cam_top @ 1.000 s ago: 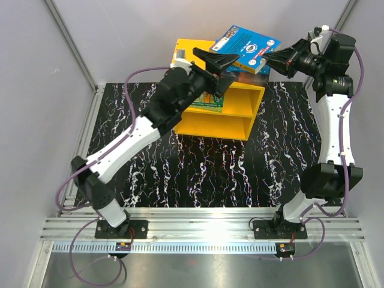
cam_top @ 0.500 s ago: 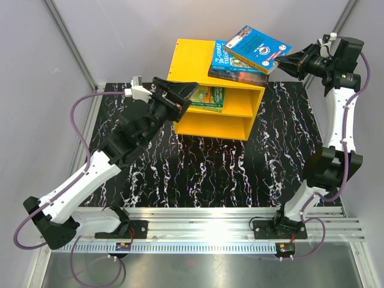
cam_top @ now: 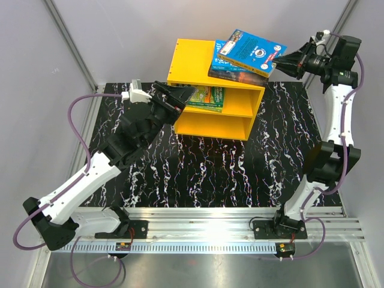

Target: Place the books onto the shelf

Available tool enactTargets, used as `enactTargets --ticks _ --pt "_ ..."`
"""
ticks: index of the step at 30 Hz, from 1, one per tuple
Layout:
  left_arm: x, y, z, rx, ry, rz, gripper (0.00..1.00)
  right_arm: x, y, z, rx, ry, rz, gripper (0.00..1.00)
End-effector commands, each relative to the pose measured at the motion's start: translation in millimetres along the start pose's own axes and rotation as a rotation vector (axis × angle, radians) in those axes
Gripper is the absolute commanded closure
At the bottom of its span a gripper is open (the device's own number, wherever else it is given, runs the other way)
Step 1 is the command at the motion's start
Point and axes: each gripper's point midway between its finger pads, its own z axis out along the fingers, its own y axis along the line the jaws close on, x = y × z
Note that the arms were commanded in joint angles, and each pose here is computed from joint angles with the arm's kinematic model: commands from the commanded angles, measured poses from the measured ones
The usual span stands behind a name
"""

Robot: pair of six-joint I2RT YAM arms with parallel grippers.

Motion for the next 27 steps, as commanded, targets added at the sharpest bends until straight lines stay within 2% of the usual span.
enactTargets --ticks 1,4,5,6,7,15,17,18,19,23,24,25,26,27 --pt "-13 -1 1 0.005 -0.064 0.03 0.01 1 21 0 -0.064 0.041 -0.078 0.85" --pt "-12 2 3 -0.002 -0.066 0.036 0.01 -1 20 1 -0.056 0.035 -0.081 0.54" --pt "-11 4 4 -0.005 -0.063 0.038 0.01 -2 19 1 -0.052 0.032 -0.093 0.27" --pt "-10 6 6 -0.009 -0.062 0.038 0.01 0 18 0 -0.044 0.033 -0.082 0.1" --pt "-9 6 6 -0.008 -0.059 0.036 0.01 -1 18 0 -0.037 0.027 -0.083 0.01" --pt "-11 11 5 -0.034 -0.067 0.078 0.01 5 15 -11 0.032 -0.01 -0.116 0.0" --pt "-16 13 1 -0.049 -0.08 0.115 0.01 2 3 -18 0.106 -0.052 -0.168 0.0" --pt "-19 15 -2 -0.056 -0.087 0.132 0.01 10 -7 -23 0.172 -0.05 -0.12 0.0" --pt "-21 23 -3 -0.085 -0.097 0.158 0.01 3 -22 -28 0.283 -0.114 -0.143 0.0" --pt "-31 44 -20 -0.134 -0.125 0.303 0.01 13 -63 -58 0.558 -0.178 -0.204 0.0" --pt "-33 48 -23 -0.14 -0.128 0.336 0.01 19 -53 -68 0.585 -0.214 -0.241 0.0" --pt "-34 52 -26 -0.144 -0.126 0.375 0.01 25 -75 -75 0.659 -0.229 -0.214 0.0" --pt "-36 60 -32 -0.154 -0.124 0.434 0.01 30 -77 -81 0.684 -0.251 -0.215 0.0" --pt "-36 67 -35 -0.169 -0.123 0.459 0.01 36 -57 -90 0.672 -0.313 -0.277 0.0"
